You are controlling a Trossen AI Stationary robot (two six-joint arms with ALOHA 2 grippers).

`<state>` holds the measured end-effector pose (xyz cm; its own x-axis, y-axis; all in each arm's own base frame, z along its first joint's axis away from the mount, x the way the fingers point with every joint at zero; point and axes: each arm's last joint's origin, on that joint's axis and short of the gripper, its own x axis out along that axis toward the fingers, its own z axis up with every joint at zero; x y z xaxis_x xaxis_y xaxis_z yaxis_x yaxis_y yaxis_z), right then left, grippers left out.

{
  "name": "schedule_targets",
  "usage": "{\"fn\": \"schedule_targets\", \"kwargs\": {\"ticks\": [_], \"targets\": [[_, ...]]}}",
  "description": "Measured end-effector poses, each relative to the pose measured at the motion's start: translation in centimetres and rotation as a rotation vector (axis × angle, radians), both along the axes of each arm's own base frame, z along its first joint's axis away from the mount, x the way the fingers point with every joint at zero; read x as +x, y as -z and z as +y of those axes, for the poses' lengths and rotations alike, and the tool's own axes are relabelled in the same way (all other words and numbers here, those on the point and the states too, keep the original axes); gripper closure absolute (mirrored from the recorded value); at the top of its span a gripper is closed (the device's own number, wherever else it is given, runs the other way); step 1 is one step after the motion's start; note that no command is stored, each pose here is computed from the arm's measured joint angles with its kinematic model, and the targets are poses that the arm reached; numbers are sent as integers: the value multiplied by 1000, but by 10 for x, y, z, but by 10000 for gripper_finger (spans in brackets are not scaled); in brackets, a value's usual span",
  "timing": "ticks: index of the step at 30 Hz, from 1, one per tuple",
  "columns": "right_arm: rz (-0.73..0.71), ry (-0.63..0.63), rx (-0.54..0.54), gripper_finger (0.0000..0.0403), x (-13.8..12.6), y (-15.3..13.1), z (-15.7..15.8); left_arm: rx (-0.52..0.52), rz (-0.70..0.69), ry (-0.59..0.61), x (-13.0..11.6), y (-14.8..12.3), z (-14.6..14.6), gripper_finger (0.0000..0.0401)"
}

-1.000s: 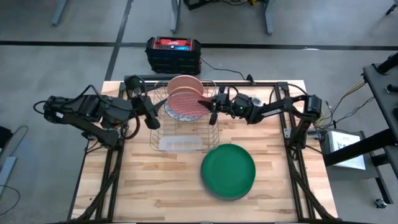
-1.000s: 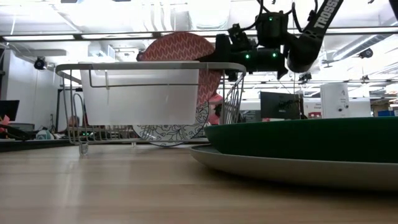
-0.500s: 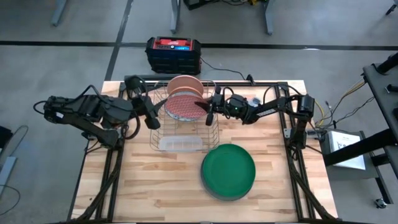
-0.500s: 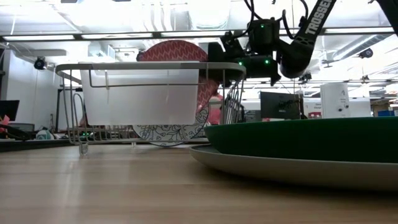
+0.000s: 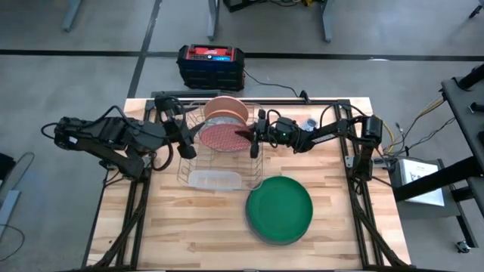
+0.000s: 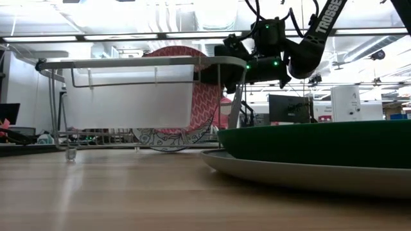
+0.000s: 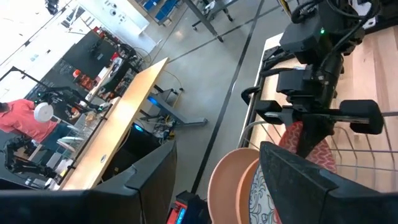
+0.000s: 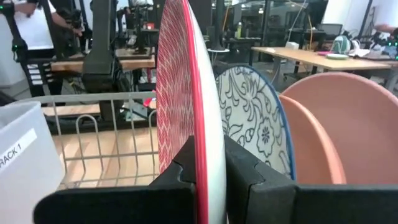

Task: Sort dishes
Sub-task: Put the red patterned plate in the dish rack

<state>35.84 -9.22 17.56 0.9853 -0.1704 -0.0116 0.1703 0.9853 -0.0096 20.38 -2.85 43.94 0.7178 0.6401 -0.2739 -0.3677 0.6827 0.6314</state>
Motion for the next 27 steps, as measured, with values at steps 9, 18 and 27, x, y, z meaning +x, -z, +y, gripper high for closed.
{"fn": "schedule_targets", "kwargs": {"ticks": [9, 18, 27], "targets": [[-56, -2, -57, 384, 5, -17, 0, -4, -2, -3, 0, 1, 0, 182], [-73, -74, -37, 384, 15, -30, 13, -8, -12, -11, -1, 0, 0, 182], [16, -42, -20, 384, 17, -19, 22, -14, -17, -13, -1, 0, 1, 182]]}}
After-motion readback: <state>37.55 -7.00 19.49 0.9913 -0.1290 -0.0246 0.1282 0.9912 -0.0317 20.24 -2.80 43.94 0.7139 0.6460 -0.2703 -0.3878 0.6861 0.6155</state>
